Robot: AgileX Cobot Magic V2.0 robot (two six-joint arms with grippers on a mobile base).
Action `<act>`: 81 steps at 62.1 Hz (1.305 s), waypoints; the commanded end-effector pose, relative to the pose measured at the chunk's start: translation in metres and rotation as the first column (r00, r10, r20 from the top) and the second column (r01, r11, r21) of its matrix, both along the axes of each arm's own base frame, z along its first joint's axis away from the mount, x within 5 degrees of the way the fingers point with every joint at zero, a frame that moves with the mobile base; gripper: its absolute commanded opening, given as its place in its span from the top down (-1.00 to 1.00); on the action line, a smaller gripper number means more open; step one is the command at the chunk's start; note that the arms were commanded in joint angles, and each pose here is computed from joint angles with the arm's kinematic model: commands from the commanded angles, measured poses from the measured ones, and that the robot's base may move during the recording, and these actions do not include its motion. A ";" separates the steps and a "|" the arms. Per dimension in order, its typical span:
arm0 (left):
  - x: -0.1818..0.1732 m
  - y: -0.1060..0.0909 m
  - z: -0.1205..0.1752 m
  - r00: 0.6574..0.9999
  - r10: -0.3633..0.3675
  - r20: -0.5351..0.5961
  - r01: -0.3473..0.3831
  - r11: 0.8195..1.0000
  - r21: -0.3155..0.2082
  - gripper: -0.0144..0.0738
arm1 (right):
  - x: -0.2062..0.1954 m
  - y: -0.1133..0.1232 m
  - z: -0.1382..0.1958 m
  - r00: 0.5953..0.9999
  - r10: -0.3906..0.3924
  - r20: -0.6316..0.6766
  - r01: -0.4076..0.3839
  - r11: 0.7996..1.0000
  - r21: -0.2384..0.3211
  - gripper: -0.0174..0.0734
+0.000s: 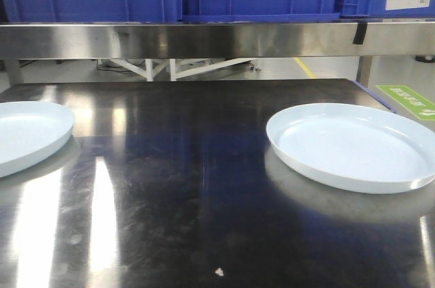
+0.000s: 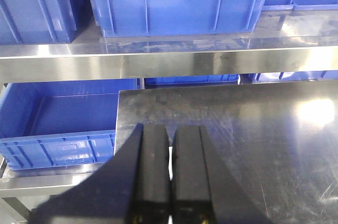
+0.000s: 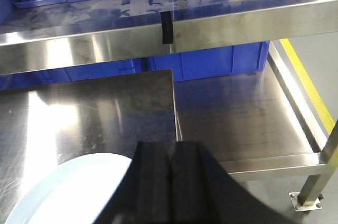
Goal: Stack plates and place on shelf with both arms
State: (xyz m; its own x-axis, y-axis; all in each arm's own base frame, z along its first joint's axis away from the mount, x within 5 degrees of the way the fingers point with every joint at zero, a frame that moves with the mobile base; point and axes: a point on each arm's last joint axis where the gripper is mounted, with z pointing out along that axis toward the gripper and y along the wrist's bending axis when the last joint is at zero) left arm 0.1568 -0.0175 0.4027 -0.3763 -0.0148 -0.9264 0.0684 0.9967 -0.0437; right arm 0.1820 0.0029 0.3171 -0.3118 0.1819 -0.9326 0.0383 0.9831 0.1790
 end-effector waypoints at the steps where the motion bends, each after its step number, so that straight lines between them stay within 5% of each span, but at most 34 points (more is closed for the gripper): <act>1: -0.001 -0.002 0.018 0.994 -0.013 0.112 0.017 0.999 -0.031 0.42 | 0.002 -0.001 0.021 0.993 -0.005 0.120 0.006 1.000 -0.007 0.05; 10: -0.001 -0.002 0.018 0.994 -0.013 0.107 0.017 0.999 -0.033 -0.10 | 0.002 -0.001 0.020 0.994 -0.004 0.106 0.005 1.000 -0.007 -0.63; 15: 0.001 -0.003 0.016 0.995 -0.011 0.095 0.016 0.999 -0.047 -0.56 | 0.002 -0.001 0.019 0.996 -0.004 0.093 0.004 1.000 -0.007 -0.71; 19: 0.004 -0.003 0.013 0.998 0.011 0.064 -0.005 0.995 -0.101 -0.72 | 0.001 -0.001 0.018 0.996 -0.003 0.090 0.004 1.000 -0.007 -0.71; 25: 0.016 -0.003 0.003 0.999 0.042 -0.013 -0.043 0.992 -0.120 -0.71 | 0.001 -0.001 0.018 0.996 -0.003 0.090 0.004 1.000 -0.007 -0.71; 39: 0.049 -0.004 -0.024 0.984 0.067 -0.164 -0.070 0.997 -0.014 -0.69 | 0.001 -0.001 0.018 0.996 -0.003 0.090 0.003 1.000 -0.007 -0.71; 55: 0.089 -0.005 -0.062 0.943 0.099 -0.318 -0.104 0.995 0.000 -0.69 | 0.001 -0.001 0.018 0.996 -0.003 0.090 0.003 1.000 -0.007 -0.71; 81: 0.127 0.025 -0.101 0.886 0.212 -0.412 -0.229 0.973 0.008 -0.69 | 0.001 0.003 0.018 0.996 0.019 0.090 -0.018 1.000 -0.007 -0.71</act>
State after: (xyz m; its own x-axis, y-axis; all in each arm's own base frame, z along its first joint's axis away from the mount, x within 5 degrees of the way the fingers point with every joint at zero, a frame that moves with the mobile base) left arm 0.2763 0.0032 0.2876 -0.7672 -0.1636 -0.6202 -0.1777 0.9833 -0.0396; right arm 0.1810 0.0061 0.3145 -0.3429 0.1772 -0.9225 0.0260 0.9835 0.1793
